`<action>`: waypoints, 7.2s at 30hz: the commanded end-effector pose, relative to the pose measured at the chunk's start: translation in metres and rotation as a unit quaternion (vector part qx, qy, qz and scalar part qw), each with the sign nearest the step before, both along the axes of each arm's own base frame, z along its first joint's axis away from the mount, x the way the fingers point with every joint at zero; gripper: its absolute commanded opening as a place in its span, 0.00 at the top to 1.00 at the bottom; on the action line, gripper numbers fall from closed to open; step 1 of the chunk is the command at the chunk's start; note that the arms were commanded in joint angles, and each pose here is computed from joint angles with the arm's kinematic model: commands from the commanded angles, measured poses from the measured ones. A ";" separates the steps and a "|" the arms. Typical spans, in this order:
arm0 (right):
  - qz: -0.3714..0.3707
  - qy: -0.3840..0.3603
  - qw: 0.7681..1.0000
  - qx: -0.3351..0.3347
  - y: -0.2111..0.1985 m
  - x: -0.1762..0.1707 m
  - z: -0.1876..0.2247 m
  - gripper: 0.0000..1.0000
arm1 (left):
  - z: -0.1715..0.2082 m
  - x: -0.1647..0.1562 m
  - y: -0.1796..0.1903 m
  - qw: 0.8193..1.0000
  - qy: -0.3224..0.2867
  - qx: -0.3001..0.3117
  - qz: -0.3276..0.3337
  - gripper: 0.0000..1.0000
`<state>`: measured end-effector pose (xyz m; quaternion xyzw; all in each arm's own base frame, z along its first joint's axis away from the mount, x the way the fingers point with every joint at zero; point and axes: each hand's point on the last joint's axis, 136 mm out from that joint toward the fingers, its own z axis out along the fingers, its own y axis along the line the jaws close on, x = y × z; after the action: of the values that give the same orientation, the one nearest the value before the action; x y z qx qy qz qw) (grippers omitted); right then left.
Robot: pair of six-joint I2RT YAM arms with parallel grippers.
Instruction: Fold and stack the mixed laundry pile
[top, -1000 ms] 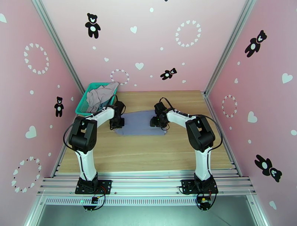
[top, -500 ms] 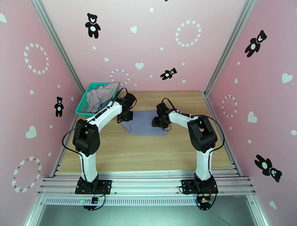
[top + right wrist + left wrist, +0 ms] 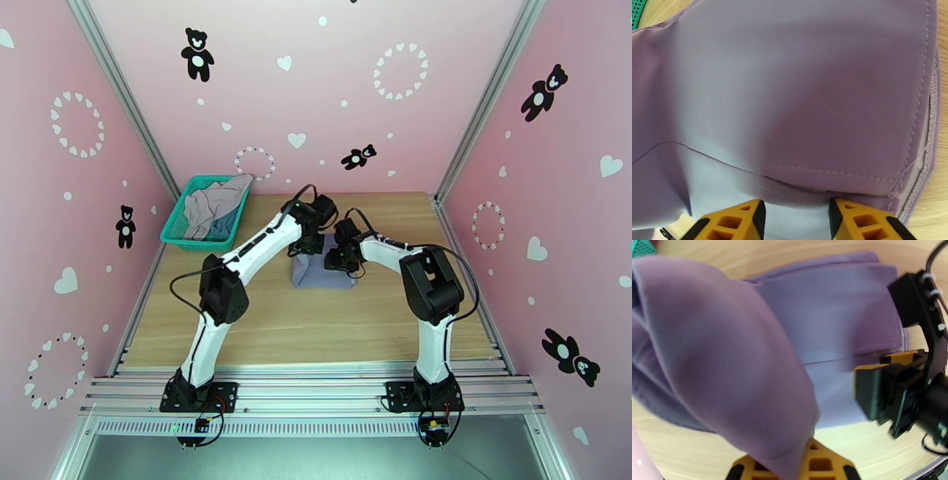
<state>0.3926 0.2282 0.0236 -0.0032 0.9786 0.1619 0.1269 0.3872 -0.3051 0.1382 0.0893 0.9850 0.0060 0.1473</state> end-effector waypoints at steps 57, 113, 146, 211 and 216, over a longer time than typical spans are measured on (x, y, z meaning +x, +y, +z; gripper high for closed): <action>-0.046 0.037 0.993 -0.101 -0.080 -0.033 -0.017 0.85 | -0.051 -0.010 -0.092 0.991 0.071 -0.114 -0.014 0.28; -0.406 0.014 0.886 0.225 -0.014 -0.081 0.028 0.08 | -0.132 0.094 -0.007 0.956 0.126 -0.259 0.051 0.92; -0.321 0.100 0.929 0.154 0.022 -0.092 -0.024 0.60 | -0.141 -0.046 0.092 0.900 0.033 -0.231 0.369 1.00; 0.099 -0.206 0.952 -0.202 -0.061 0.236 0.042 0.33 | -0.007 -0.060 0.163 0.948 -0.124 -0.112 0.271 0.11; 0.052 -0.230 0.956 -0.176 -0.076 0.238 0.093 0.16 | 0.010 -0.056 0.164 0.946 -0.143 -0.116 0.266 0.12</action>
<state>0.6235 0.1612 0.0572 -0.1446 0.9456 -0.0239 0.2904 0.3314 -0.1466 0.1291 -0.2037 0.9403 -0.0630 0.2651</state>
